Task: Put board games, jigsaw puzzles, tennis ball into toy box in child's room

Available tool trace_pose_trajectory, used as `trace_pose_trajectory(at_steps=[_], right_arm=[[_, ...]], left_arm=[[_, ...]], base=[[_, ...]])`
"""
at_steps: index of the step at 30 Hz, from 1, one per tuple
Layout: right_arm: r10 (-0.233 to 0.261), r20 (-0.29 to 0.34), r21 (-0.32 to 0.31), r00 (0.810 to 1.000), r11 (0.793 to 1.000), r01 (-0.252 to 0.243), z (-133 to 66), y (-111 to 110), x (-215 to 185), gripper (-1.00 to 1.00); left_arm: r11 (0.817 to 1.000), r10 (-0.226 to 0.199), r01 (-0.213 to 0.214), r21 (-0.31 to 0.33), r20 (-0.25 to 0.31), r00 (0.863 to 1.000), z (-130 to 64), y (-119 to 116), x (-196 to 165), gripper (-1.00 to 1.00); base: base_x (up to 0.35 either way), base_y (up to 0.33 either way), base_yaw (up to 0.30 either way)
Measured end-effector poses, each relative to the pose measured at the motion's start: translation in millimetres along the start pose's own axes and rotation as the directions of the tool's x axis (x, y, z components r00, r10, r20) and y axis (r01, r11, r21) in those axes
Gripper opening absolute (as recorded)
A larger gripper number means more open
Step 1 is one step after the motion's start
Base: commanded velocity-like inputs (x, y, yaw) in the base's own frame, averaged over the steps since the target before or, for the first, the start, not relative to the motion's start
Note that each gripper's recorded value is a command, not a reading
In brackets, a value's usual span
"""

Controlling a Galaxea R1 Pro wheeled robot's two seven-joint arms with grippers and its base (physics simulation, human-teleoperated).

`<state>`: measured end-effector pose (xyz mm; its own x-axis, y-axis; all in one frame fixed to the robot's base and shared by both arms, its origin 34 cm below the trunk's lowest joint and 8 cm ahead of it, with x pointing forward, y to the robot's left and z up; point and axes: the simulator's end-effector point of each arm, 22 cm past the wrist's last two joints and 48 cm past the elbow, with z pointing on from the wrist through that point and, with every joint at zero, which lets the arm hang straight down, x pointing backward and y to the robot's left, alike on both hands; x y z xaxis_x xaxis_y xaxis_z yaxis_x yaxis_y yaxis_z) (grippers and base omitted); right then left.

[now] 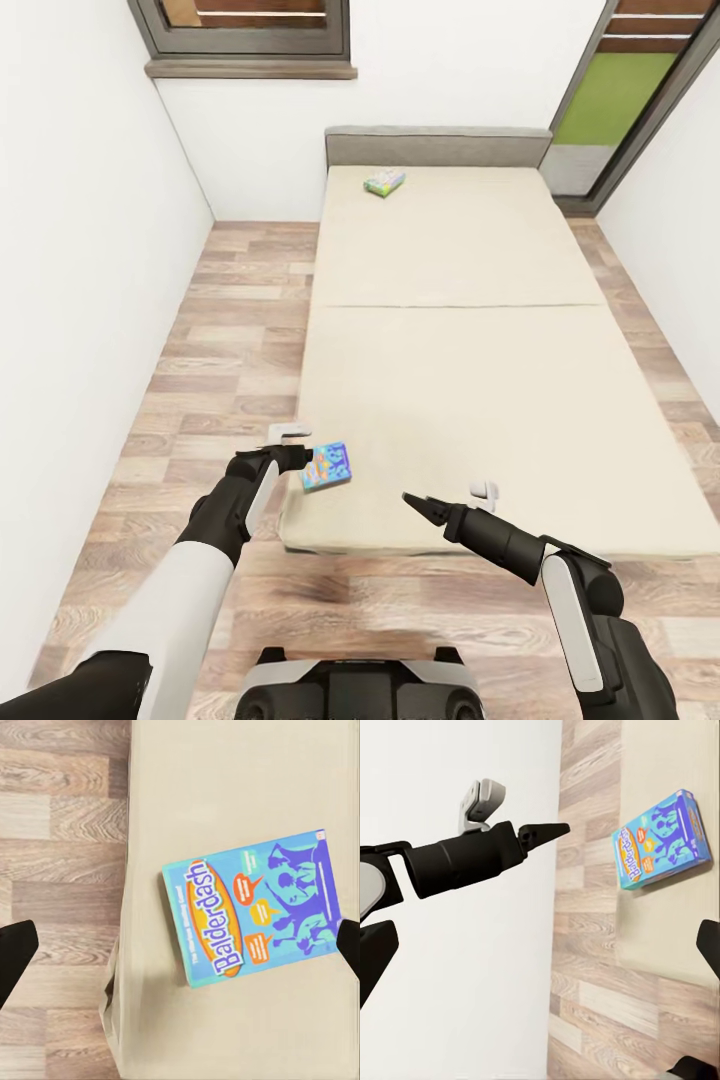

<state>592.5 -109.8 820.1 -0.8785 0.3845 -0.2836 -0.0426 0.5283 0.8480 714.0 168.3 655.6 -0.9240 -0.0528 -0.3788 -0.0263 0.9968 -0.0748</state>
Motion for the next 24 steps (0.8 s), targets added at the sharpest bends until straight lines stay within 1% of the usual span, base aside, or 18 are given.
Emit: trace_pose_trajectory(at_steps=[6, 24], right_arm=[[0.007, -0.002, 0.003, 1.0, 1.0, -0.007, 0.9, -4.1, 2.2, 1.0], [-0.002, 0.011, 0.004, 1.0, 1.0, 0.002, 1.1, -5.6, 0.0, 1.0]], left_arm=[[1.0, 0.0, 0.0, -0.001, -0.008, 1.0, 3.9, 0.6, 4.8, 1.0], [1.0, 0.0, 0.0, 0.0, -0.012, 1.0, 5.5, -0.1, 7.0, 1.0]], base=[[0.0, -0.047, 0.0], [0.001, -0.003, 0.0]])
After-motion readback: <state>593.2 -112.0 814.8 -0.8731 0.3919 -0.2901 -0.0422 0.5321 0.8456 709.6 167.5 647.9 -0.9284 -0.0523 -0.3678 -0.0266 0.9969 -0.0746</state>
